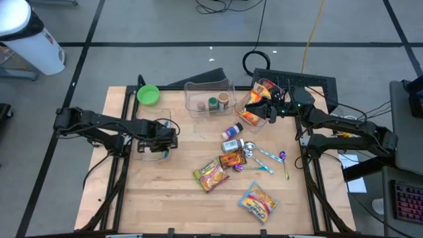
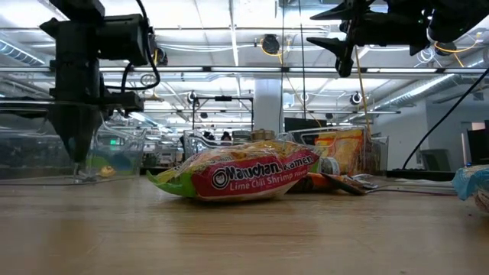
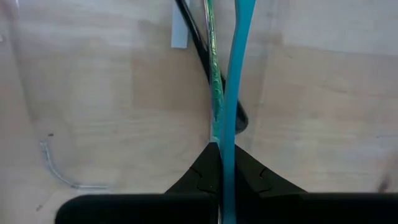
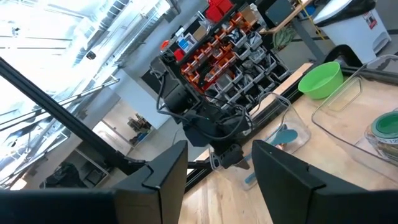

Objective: Pick & Place Food Item
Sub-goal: Put the blue spoon into the left transparent bin

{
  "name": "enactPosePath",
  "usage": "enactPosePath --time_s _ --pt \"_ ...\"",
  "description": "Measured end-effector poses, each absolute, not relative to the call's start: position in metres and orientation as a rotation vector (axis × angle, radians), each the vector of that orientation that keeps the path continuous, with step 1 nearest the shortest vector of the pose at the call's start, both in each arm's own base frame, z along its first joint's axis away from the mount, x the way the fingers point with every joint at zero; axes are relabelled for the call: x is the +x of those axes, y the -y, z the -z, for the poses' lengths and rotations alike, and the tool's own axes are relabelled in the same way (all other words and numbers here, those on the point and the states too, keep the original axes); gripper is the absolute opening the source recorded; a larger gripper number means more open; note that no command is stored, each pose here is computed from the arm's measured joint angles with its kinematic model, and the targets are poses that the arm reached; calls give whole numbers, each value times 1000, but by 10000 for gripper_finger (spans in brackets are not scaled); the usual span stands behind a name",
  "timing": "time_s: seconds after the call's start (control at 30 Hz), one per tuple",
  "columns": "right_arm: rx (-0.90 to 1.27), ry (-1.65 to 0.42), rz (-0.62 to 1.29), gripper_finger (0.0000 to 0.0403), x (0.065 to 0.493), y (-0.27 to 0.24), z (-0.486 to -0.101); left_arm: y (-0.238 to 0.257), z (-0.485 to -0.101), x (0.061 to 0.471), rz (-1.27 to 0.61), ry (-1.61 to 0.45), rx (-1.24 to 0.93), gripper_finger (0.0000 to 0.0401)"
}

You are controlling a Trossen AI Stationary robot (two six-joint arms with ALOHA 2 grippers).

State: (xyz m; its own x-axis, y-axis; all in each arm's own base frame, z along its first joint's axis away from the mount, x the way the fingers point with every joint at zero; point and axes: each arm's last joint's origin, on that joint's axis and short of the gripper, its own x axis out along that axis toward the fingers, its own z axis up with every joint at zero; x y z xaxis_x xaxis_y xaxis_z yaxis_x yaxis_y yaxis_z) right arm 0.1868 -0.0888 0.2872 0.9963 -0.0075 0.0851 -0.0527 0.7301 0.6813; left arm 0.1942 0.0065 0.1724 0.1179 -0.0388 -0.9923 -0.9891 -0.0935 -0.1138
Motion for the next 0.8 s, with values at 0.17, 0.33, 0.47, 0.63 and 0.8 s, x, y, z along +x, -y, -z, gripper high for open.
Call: enactPosePath --time_s 0.17,0.33,0.47,0.63,0.8 --pt "760 85 -24 171 187 89 -287 -7 -168 191 -1163 -1131 -1339 15" --pt "760 85 -23 171 187 89 -287 -6 -161 192 -1124 -1115 -1362 10" --pt "760 85 -23 171 187 89 -287 -6 -160 191 -1123 -1116 -1363 24" --pt "760 85 -23 171 187 89 -287 -6 -160 191 -1124 -1117 -1364 27" --pt "760 85 -23 171 187 89 -287 -6 -160 191 -1125 -1117 -1366 24"
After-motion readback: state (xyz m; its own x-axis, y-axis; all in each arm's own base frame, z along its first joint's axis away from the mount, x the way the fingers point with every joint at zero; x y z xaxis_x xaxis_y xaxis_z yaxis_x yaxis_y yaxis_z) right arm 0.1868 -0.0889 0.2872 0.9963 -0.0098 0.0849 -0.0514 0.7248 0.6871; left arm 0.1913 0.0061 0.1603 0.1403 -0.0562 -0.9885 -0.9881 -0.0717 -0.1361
